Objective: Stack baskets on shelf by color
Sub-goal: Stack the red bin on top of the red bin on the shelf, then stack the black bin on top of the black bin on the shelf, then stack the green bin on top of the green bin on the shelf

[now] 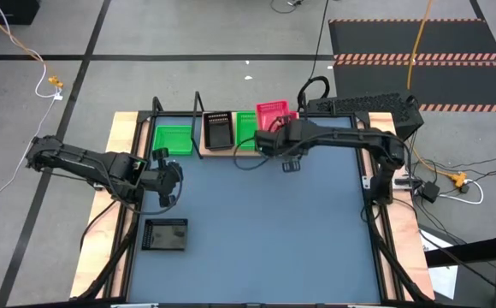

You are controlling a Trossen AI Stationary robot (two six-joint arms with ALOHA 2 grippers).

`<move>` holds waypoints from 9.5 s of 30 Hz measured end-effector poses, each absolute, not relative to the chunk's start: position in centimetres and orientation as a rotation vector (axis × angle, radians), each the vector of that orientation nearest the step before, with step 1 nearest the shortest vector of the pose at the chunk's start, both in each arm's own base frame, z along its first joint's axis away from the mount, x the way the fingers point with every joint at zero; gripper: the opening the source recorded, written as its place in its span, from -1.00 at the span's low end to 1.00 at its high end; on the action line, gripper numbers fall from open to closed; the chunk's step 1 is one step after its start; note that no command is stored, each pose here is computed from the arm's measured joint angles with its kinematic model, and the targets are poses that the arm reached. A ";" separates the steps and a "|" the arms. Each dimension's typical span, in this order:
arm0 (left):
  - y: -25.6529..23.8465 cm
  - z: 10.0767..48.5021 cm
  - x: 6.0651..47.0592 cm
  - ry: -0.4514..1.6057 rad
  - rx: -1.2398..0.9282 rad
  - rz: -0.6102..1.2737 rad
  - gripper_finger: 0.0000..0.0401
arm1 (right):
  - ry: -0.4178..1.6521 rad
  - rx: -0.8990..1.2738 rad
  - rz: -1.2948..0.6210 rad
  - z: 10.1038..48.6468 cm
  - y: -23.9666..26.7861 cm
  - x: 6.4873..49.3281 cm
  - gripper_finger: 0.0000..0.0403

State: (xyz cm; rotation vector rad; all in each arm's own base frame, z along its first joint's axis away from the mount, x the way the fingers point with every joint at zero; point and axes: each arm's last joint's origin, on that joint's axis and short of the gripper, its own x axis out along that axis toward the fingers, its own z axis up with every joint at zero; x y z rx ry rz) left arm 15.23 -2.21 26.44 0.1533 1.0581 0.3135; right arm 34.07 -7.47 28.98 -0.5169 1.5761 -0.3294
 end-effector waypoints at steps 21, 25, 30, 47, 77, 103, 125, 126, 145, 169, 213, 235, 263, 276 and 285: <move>-2.2 26.4 15.2 1.059 0.155 0.313 -0.90 | 1.572 -0.355 -0.225 24.8 -12.0 32.2 -0.90; -2.2 26.5 15.2 1.048 0.146 0.341 -0.90 | 1.484 -0.346 -0.253 26.5 -11.8 31.8 -0.79; -2.1 26.5 15.2 1.037 0.140 0.370 -0.90 | 1.394 -0.338 -0.301 28.7 -11.5 30.9 -0.60; -2.1 26.5 15.2 1.032 0.122 0.381 -0.90 | 1.455 -0.341 -0.391 23.5 -10.4 29.6 -0.30; -3.5 26.0 13.3 1.087 -0.169 0.535 -0.90 | 0.386 0.026 0.099 26.4 1.6 35.7 -0.27; -4.2 25.9 12.4 1.067 -0.136 0.597 -0.90 | 0.318 -0.411 0.345 20.1 12.8 50.6 -0.27; -5.3 25.5 11.8 1.076 -0.099 0.530 -0.90 | 0.307 -1.065 0.258 12.2 11.3 54.4 -0.06; -5.3 25.5 11.8 1.076 -0.099 0.530 -0.90 | 0.305 -1.047 0.253 12.2 11.3 54.4 -0.06; -5.9 25.4 11.5 1.058 -0.132 0.524 -0.90 | 0.366 -0.447 -0.246 21.1 11.9 48.7 -0.06; -6.0 25.5 11.7 1.048 -0.122 0.502 -0.90 | 0.042 0.143 -0.380 19.3 5.1 34.0 -0.06; -4.7 24.1 13.2 0.913 0.006 0.599 -0.75 | 0.123 0.013 -0.005 16.7 9.0 47.6 -0.06; -2.3 23.8 13.8 0.858 0.014 0.792 -0.41 | 0.436 -0.503 0.307 18.8 11.1 55.0 -0.22; -0.7 23.9 14.5 0.899 0.012 0.800 -0.41 | 0.469 -1.145 0.100 13.2 14.6 54.3 -0.22; -0.9 23.7 14.5 0.950 -0.050 0.727 -0.41 | 0.753 -1.159 -0.065 13.6 13.0 52.9 -0.22; -0.4 24.5 15.4 0.703 -0.022 0.921 -0.41 | 0.874 -0.918 -0.120 17.3 9.1 51.7 -0.22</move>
